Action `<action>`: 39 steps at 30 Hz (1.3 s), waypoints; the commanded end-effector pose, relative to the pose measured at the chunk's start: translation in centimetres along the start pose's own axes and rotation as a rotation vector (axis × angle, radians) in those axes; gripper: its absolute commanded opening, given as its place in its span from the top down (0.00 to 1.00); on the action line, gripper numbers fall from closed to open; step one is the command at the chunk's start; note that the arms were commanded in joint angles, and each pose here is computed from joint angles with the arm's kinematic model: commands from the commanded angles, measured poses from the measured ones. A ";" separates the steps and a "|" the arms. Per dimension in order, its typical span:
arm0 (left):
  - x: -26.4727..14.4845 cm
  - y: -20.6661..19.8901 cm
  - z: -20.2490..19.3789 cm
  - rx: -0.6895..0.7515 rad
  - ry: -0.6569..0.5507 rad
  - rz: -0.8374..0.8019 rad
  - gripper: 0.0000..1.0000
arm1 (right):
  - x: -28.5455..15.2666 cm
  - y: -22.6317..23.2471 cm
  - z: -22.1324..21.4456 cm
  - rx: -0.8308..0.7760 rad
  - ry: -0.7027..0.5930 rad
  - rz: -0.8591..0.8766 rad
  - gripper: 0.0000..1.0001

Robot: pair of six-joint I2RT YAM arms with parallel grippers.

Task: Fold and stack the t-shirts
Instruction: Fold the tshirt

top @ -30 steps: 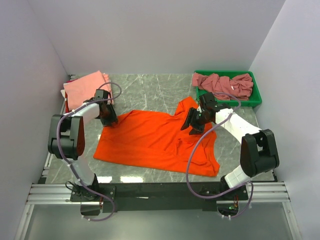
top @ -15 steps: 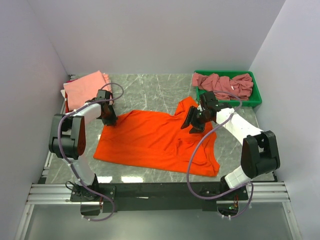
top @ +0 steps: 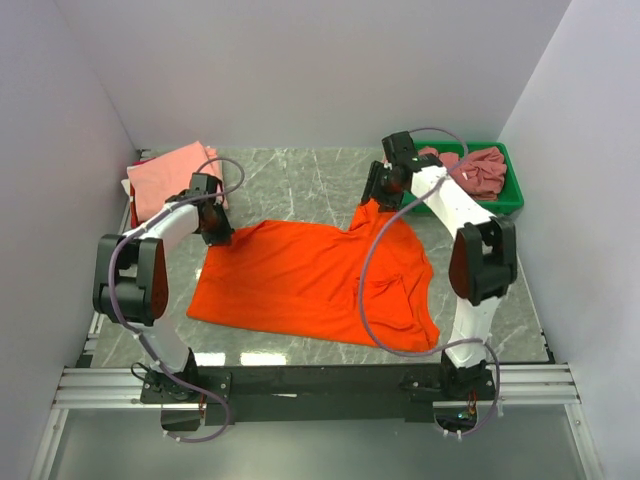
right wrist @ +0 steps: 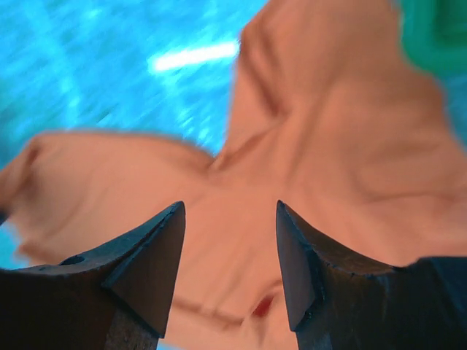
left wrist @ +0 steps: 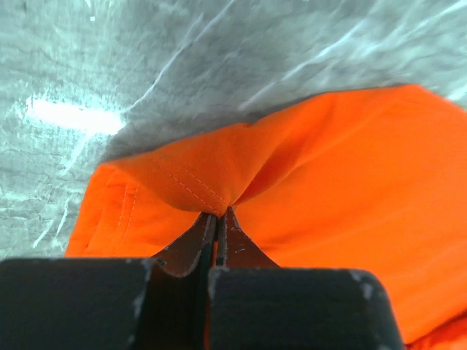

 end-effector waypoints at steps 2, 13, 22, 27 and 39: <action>-2.1 -0.5 1.6 -0.053 -0.041 -0.058 1.00 | 2.3 -1.4 2.6 -0.044 -0.059 -0.189 0.41; -3.1 2.8 3.5 -0.124 -0.050 -0.056 0.99 | 8.1 -1.7 6.7 -0.046 -0.118 -0.266 0.41; -3.6 3.8 4.6 -0.138 -0.050 -0.060 0.99 | 11.4 -2.1 7.0 -0.017 -0.102 -0.303 0.42; -3.4 3.8 4.4 -0.145 -0.041 -0.069 0.99 | 12.4 -2.7 6.6 -0.023 -0.081 -0.339 0.42; -3.6 3.9 4.3 -0.140 -0.036 -0.072 1.00 | 14.1 -3.1 6.0 -0.036 -0.058 -0.323 0.42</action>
Point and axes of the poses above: each gripper's point midway between its finger pads, its own x axis out along the fingers, its own y axis along the line the jaws close on, z = x × y, the point moved 8 cm from there along -x, back along the fingers, and after that the axes turned 11 degrees about -x, right-handed, at the moved point
